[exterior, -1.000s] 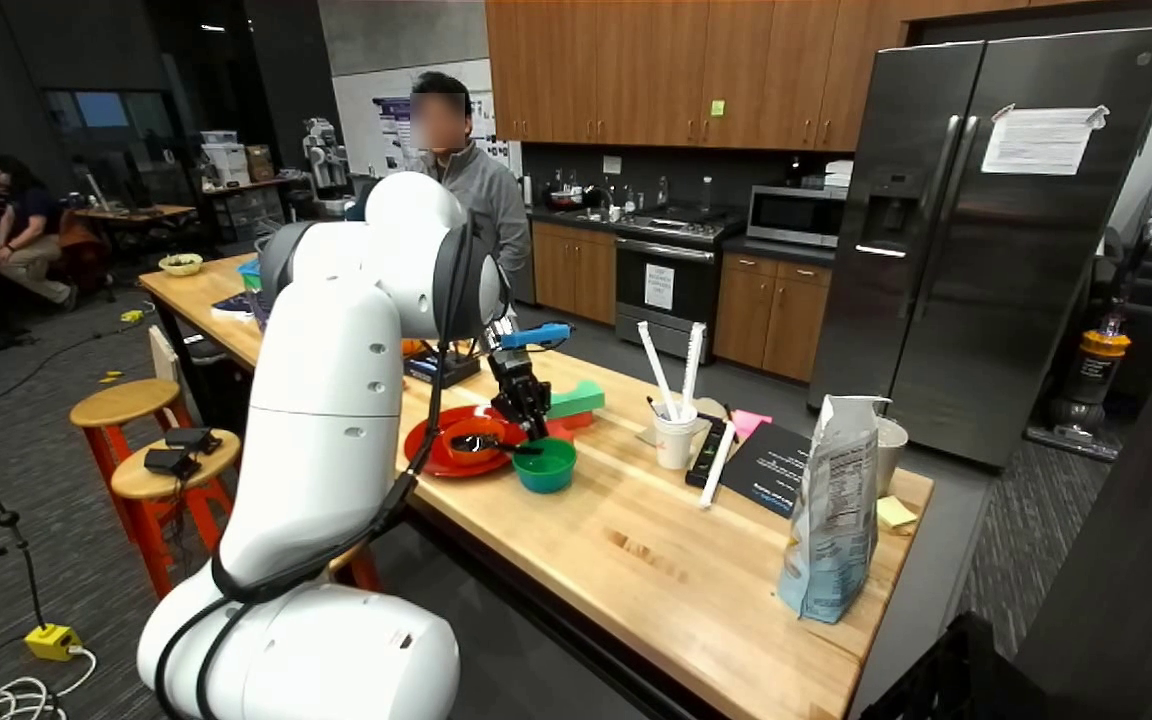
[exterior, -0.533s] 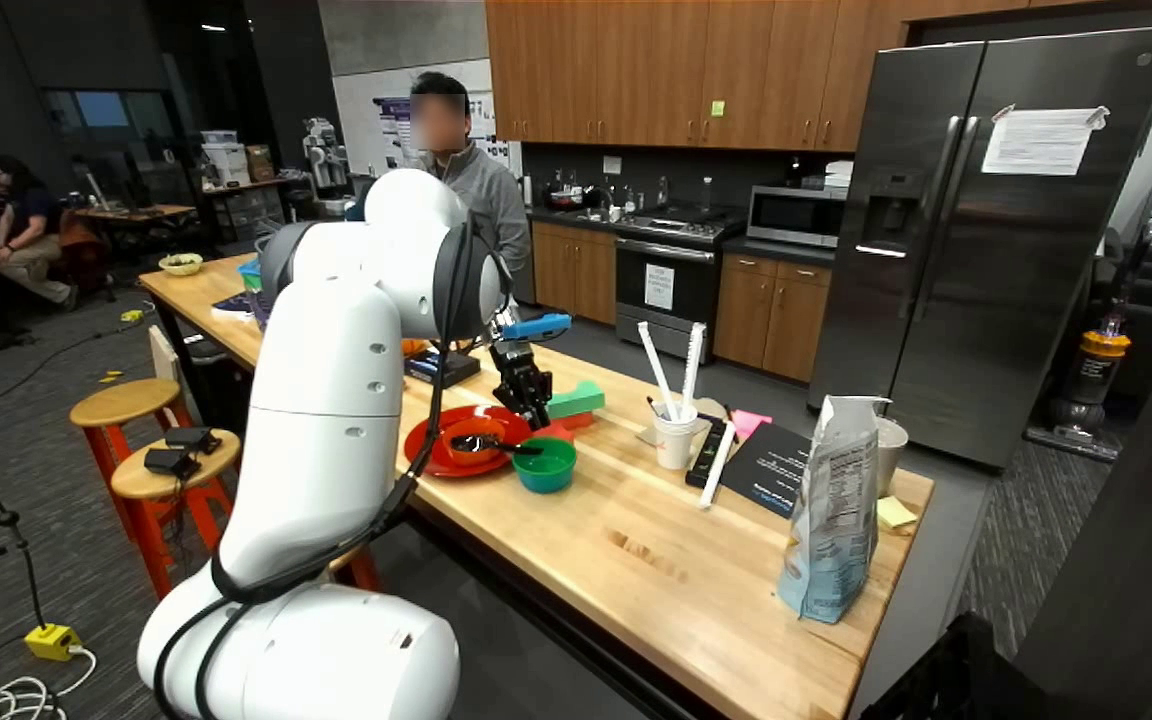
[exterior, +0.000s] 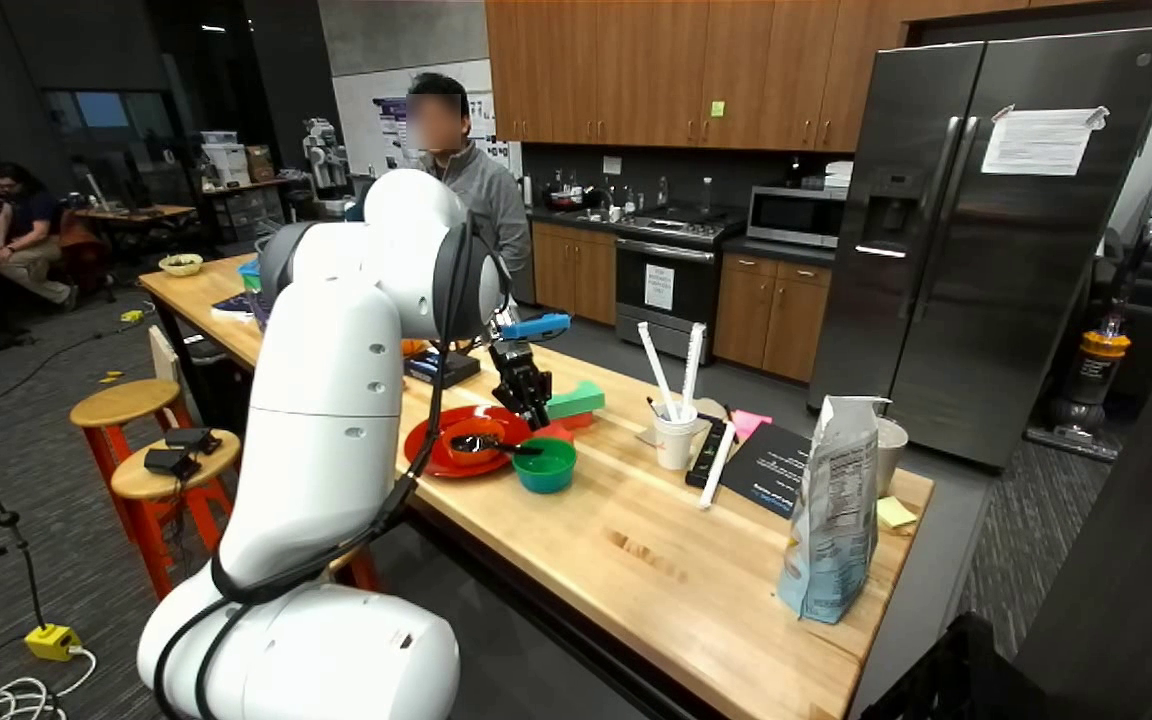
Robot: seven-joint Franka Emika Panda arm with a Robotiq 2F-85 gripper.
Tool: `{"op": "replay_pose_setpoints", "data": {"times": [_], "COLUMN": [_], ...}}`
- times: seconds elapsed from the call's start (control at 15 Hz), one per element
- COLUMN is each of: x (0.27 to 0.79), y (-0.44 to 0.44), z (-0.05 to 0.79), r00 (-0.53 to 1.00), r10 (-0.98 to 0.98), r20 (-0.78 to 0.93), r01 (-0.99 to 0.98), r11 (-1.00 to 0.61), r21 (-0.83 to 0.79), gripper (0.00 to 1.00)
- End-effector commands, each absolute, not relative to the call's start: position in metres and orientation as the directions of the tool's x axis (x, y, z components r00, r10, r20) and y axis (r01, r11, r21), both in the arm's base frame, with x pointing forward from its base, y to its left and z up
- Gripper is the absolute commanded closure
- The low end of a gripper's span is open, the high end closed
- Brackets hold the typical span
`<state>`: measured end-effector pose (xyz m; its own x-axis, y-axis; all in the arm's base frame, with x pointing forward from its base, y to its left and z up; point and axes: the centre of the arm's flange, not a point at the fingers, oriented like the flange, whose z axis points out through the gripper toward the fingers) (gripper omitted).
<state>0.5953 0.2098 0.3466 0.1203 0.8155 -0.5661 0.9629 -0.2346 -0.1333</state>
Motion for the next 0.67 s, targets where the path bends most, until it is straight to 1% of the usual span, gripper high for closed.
{"op": "replay_pose_setpoints", "data": {"times": [0.0, 0.47, 0.53, 0.6], "x": [0.589, 0.583, 0.582, 0.58], "y": [0.208, 0.217, 0.219, 0.221], "z": [0.353, 0.349, 0.349, 0.348], "r00": [0.13, 0.149, 0.152, 0.156], "r10": [0.827, 0.882, 0.889, 0.892], "r20": [-0.548, -0.447, -0.433, -0.423], "r01": [0.96, 0.944, 0.941, 0.939], "r11": [-0.243, -0.261, -0.263, -0.267], "r21": [-0.139, -0.2, -0.211, -0.218], "gripper": [0.94, 0.94, 0.93, 0.88]}}
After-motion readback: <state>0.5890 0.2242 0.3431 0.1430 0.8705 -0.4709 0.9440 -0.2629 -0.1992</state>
